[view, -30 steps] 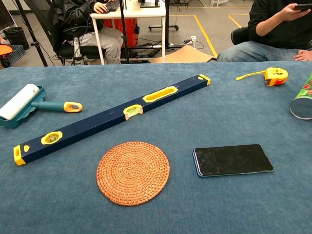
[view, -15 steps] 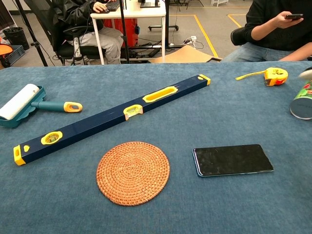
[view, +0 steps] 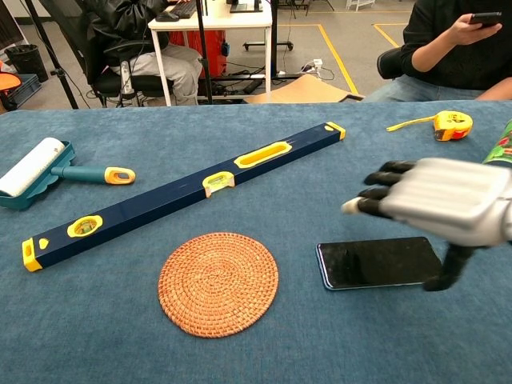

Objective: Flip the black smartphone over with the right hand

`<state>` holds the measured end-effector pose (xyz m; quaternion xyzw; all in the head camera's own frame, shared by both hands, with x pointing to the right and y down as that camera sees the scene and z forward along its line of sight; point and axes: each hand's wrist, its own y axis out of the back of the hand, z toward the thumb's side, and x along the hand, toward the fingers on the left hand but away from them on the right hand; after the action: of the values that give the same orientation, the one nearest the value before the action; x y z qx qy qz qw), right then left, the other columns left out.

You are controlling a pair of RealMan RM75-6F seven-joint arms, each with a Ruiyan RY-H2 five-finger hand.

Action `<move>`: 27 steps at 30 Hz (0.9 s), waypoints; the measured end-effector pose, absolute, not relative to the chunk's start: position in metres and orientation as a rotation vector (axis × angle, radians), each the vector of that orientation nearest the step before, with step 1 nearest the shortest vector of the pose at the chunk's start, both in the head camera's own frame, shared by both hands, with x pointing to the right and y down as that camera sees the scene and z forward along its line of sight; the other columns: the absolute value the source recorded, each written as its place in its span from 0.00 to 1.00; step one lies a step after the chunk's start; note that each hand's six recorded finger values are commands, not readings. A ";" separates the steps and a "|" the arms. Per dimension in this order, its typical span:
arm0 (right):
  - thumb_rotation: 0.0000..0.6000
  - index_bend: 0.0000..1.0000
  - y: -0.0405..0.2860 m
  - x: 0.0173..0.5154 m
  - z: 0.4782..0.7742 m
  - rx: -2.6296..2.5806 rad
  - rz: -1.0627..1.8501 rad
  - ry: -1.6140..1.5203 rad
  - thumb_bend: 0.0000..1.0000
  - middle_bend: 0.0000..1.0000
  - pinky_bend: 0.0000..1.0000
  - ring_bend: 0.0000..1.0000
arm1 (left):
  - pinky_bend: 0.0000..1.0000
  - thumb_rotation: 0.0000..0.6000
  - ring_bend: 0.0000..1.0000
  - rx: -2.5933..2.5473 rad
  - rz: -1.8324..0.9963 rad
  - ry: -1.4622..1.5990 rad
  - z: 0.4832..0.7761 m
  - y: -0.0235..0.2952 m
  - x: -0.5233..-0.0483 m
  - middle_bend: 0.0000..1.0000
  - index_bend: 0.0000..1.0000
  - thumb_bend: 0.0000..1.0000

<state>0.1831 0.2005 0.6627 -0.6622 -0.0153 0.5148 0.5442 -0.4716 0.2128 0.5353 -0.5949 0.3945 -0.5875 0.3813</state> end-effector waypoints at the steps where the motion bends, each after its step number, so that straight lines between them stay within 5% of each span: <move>1: 1.00 0.13 0.203 0.169 0.669 -1.582 1.212 -0.016 0.00 0.14 0.00 0.00 | 0.00 1.00 0.00 -1.519 -1.499 1.005 0.535 0.213 -0.471 0.00 0.00 0.00; 9: 1.00 0.16 0.203 0.130 0.694 -1.532 1.210 0.079 0.00 0.21 0.00 0.00 | 0.00 1.00 0.00 -1.524 -1.492 0.995 0.536 0.214 -0.468 0.00 0.00 0.00; 27: 1.00 0.19 0.203 0.141 0.703 -1.382 1.269 0.158 0.00 0.22 0.00 0.00 | 0.00 1.00 0.00 -1.537 -1.482 0.987 0.536 0.214 -0.464 0.00 0.00 0.00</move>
<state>0.1406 0.2033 0.7028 -0.5932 0.0678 0.5450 0.5886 -0.4639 0.2144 0.5359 -0.6033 0.3873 -0.5817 0.3843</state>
